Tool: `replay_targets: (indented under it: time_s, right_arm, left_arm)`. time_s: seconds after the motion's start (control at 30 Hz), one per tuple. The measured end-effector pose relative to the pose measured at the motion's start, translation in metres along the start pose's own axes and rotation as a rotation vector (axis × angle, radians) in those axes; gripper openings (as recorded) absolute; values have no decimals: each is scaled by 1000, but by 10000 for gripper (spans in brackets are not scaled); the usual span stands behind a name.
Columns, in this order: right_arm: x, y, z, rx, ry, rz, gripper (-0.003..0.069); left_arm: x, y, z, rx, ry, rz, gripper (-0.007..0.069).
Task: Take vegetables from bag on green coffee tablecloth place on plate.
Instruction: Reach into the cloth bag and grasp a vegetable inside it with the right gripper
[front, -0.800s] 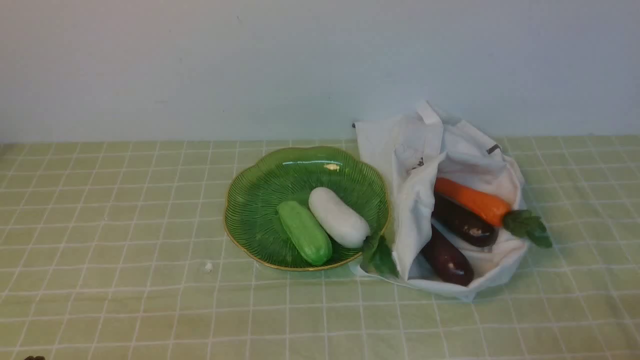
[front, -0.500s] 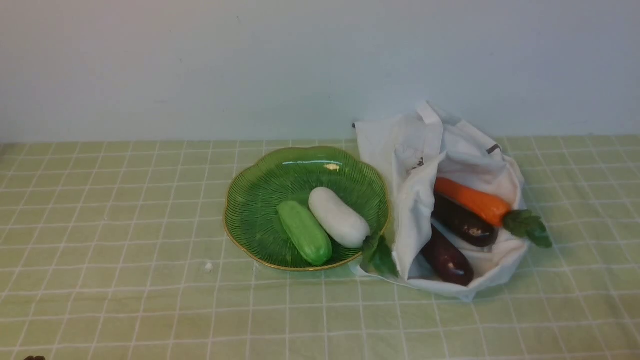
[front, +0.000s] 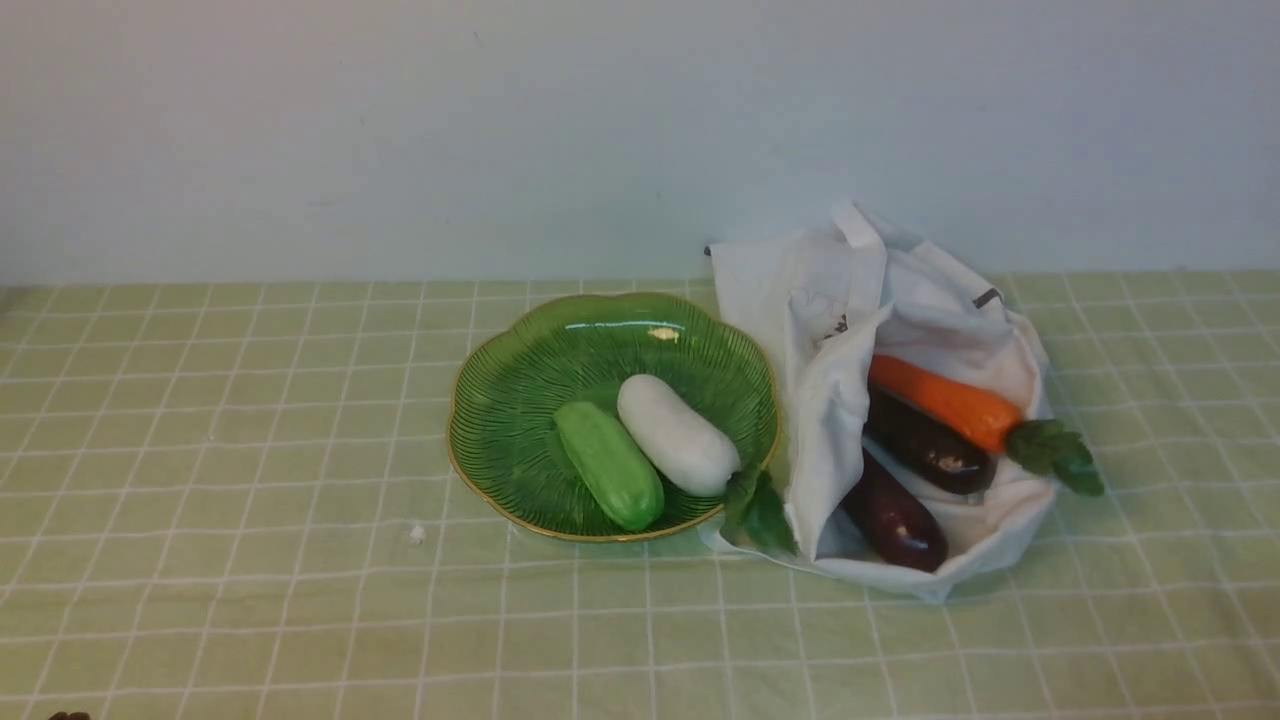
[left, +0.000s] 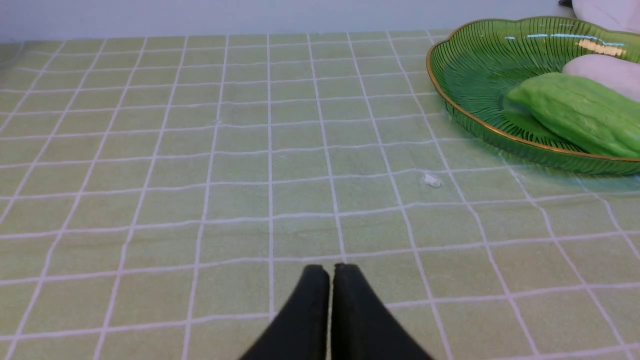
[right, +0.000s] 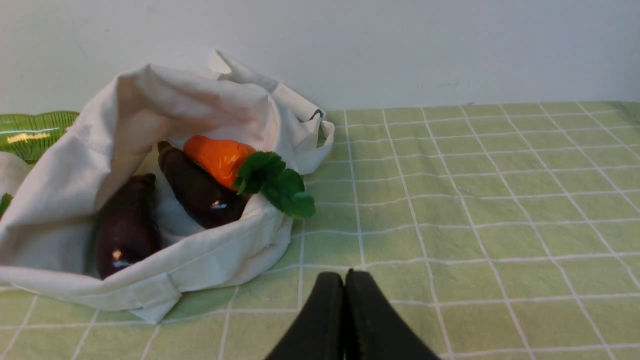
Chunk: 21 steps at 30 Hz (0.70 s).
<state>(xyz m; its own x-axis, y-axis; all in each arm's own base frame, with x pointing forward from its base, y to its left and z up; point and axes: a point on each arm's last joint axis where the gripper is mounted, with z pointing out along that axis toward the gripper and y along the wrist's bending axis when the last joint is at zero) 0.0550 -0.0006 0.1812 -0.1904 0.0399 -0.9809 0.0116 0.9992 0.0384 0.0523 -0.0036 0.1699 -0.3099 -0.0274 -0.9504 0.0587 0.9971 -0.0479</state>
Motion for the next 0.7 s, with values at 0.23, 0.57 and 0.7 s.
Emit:
replay_targets:
  time_s: [0.23,0.57,0.7]
  right_arm:
    - [0,0,0,0,0,1,-15]
    - [0,0,0,0,0,2,-15]
    - [-2,5,0,-63,-11,399,-15]
  left_arm:
    - [0,0,0,0,0,0,-4]
    - [0,0,0,0,0,0,-4]
    - [0,0,0,0,0,0,-4]
